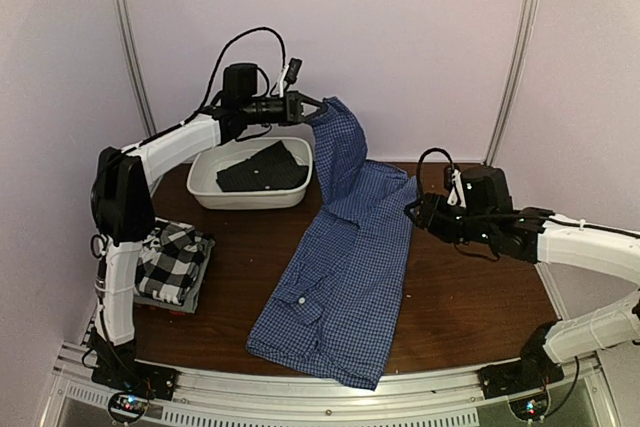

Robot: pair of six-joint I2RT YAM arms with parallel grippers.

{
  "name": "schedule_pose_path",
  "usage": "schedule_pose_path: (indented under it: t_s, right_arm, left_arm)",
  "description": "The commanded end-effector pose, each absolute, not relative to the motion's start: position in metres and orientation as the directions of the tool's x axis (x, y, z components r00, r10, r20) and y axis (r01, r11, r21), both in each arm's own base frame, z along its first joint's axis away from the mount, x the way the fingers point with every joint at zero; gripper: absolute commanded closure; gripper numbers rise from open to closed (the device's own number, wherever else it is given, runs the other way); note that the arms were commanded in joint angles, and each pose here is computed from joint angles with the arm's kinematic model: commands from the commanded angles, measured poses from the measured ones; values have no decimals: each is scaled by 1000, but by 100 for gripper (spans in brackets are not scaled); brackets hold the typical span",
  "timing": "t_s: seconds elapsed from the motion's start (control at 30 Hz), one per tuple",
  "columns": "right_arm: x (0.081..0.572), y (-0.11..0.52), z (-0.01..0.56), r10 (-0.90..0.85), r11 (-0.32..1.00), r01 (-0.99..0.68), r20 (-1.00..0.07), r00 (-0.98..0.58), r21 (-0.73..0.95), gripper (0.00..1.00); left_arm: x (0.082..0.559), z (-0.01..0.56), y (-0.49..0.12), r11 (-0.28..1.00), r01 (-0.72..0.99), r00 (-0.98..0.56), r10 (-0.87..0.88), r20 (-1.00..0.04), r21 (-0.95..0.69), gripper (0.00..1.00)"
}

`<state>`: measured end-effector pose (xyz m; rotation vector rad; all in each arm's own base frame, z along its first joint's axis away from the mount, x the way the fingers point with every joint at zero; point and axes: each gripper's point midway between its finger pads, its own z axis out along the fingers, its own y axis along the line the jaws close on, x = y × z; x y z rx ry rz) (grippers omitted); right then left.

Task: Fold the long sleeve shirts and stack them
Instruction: Fold the 1/3-folded shirt at the center of the board.

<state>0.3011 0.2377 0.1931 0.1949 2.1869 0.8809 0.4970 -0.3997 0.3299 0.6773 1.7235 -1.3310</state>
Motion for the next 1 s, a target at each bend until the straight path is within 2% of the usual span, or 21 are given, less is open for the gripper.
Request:
schedule_pose_path:
  t_s: [0.0,0.17,0.33,0.67,0.87,0.97]
  right_arm:
    - [316,202,188,419,783,-79,-616,-667,617,45]
    - [339,178,182,440,797,-39,-624,-646,603,46]
    - [372,158,169,446,821,5,-634,-632,571,47]
    - [416,154,133,454,813,33,-596,-663,582,49]
    - [419,156,119,452,806,38,-574,-682,590,50]
    - [416,159,116,452,797,30,-564,-690,603,50]
  left_arm:
    - [442,371,-413,146,904,-399,-41,-916,-401,100]
    - [393,337,-427,89,897,-439,55,-897,-434,100]
    - [354,316,-429,98,883,-466,88,-880,-458,100]
    - [307,315,-441,83,897,-442,150,-885,-434,100]
    - [289,265,-437,136,864,-503,265,-823,-485,100]
    - [277,224,-436,176,824,-565,324,-759,-538,100]
